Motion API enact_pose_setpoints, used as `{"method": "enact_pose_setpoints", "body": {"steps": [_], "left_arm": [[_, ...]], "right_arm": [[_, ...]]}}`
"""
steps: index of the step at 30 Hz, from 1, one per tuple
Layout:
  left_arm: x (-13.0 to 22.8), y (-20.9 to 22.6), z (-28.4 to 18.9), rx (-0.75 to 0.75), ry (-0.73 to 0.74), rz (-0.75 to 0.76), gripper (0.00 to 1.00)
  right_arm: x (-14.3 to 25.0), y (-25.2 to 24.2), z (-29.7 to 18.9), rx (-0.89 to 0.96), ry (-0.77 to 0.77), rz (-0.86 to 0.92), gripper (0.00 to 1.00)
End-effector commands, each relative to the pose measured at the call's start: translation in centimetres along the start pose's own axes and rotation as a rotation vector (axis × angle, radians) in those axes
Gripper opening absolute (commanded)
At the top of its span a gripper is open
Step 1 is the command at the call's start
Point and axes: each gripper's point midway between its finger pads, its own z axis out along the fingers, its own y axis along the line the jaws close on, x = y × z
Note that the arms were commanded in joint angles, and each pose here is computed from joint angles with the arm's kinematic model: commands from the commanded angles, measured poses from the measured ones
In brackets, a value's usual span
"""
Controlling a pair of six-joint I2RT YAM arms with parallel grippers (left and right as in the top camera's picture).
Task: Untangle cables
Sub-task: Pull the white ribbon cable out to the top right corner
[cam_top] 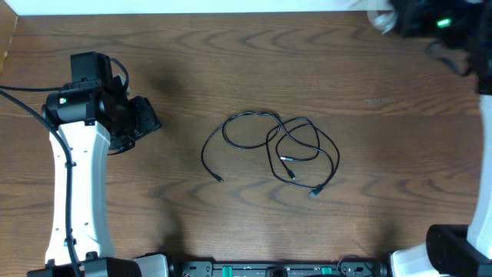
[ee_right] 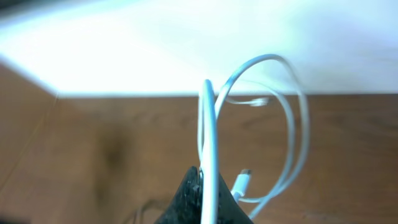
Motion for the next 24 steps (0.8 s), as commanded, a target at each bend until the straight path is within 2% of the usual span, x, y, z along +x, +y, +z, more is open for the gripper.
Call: {"method": "enact_pose_setpoints", "body": {"steps": [1,8,13,20,24], "left_arm": [[0.0,0.4,0.2,-0.017,0.004,-0.007,0.61],[0.0,0.4,0.2,-0.016,0.004,-0.007,0.61],[0.0,0.4,0.2,-0.017,0.005,-0.007,0.61],[0.0,0.4,0.2,-0.017,0.005,-0.007,0.61],[0.0,0.4,0.2,-0.016,0.004,-0.007,0.61]], "right_arm": [[-1.5,-4.7,0.4,0.068,-0.039,0.046,0.01],[-2.1,-17.6,4.6,0.335,-0.054,0.103,0.01],[-1.9,-26.0,7.7,0.445,-0.089,0.136,0.01],[-1.5,-33.9,10.0,0.571,-0.154,0.151,0.01],[0.2,-37.1,11.8,0.626,-0.138,0.165,0.01]]}}
